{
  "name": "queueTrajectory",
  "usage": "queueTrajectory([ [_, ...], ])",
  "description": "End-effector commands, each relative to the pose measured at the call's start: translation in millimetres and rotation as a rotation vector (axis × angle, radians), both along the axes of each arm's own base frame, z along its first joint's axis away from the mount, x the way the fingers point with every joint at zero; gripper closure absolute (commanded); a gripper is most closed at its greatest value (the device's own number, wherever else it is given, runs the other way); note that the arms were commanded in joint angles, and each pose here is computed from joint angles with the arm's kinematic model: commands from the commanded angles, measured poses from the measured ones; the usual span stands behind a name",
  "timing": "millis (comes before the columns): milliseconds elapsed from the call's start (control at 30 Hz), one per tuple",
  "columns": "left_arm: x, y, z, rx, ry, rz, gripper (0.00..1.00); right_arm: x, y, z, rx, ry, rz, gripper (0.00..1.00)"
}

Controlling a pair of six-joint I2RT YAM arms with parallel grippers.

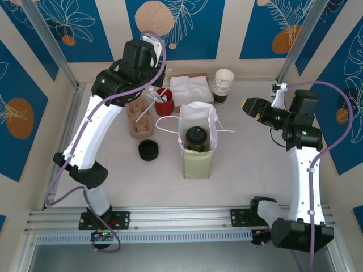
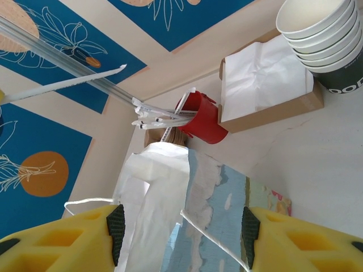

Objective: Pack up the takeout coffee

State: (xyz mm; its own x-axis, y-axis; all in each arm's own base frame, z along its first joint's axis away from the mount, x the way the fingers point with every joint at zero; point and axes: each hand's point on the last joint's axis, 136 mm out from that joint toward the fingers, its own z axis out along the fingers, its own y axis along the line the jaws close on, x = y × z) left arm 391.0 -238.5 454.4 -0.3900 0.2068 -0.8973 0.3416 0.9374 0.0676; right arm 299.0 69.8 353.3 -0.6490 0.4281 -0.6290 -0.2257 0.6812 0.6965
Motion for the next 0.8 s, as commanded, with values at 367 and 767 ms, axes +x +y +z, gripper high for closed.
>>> queueTrajectory([
  [367, -124.8, -32.2, 42.4, -0.149, 0.067, -0.46, 0.91, 3.8, 3.1, -1.5, 0.026, 0.009, 0.019, 0.42],
  [767, -196.9, -47.7, -9.7, -0.096, 0.273, -0.782, 0.91, 6.0, 5.4, -5.8, 0.029, 0.021, 0.024, 0.42],
])
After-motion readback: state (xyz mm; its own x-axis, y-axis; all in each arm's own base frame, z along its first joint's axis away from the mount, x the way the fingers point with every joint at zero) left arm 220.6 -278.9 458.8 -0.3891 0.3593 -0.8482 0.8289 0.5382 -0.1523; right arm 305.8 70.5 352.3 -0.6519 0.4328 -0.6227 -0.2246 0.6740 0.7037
